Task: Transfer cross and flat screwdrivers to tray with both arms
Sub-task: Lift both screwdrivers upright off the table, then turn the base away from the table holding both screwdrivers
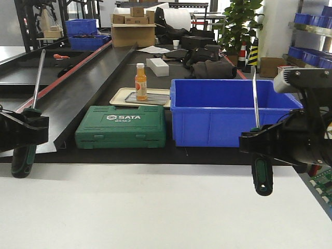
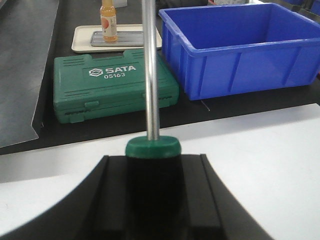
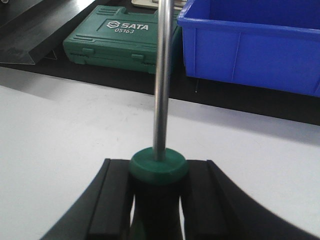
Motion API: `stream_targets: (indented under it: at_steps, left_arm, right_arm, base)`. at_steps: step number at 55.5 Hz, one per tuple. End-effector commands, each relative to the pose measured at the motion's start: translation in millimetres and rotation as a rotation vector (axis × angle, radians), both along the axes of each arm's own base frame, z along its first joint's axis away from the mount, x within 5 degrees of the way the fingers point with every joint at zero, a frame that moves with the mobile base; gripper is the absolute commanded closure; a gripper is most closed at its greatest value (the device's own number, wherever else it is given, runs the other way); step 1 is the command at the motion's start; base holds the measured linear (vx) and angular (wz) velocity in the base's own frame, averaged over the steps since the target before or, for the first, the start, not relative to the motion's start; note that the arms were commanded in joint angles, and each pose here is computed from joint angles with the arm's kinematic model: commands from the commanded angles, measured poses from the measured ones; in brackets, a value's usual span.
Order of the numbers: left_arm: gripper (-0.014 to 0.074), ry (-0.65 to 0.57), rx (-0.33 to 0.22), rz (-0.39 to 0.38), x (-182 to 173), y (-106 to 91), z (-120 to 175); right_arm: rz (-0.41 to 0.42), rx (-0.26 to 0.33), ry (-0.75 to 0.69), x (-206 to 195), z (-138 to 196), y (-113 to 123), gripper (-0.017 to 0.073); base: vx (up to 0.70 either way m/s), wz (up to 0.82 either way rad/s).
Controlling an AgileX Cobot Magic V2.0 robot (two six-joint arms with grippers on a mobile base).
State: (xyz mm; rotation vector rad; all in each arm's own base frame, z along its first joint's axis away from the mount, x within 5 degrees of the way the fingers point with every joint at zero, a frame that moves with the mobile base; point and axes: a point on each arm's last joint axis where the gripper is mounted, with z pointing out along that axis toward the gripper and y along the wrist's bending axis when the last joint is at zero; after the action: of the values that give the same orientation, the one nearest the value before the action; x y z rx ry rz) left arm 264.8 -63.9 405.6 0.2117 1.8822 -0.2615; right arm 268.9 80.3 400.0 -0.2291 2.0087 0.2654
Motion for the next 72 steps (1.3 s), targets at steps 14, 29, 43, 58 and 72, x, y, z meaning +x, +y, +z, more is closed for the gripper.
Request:
stream_targets:
  at_steps: [14, 29, 43, 58, 72]
  left_arm:
    - [0.0596, -0.12, -0.045, 0.014, -6.0, 1.1, 23.0]
    - [0.0596, -0.12, -0.045, 0.014, -6.0, 1.1, 23.0]
    - [0.0596, -0.12, -0.045, 0.014, -6.0, 1.1, 23.0]
    - [0.0596, -0.12, -0.045, 0.014, -6.0, 1.1, 23.0]
    - [0.0596, -0.12, -0.045, 0.014, -6.0, 1.1, 23.0]
  right_arm:
    - [-0.002, 0.02, -0.134, -10.5, 26.6, -3.8, 0.0567]
    - [-0.002, 0.02, -0.134, -10.5, 26.6, -3.8, 0.0567]
    - [-0.002, 0.02, -0.134, -10.5, 26.6, -3.8, 0.0567]
    - [-0.002, 0.02, -0.134, -10.5, 26.6, -3.8, 0.0567]
    - [-0.003, 0.021, -0.133, -10.5, 26.6, -3.8, 0.0567]
  base:
    - [0.0, 0.0]
    - [0.0, 0.0]
    - [0.0, 0.0]
    - [-0.02, 0.02]
    - [-0.11, -0.01]
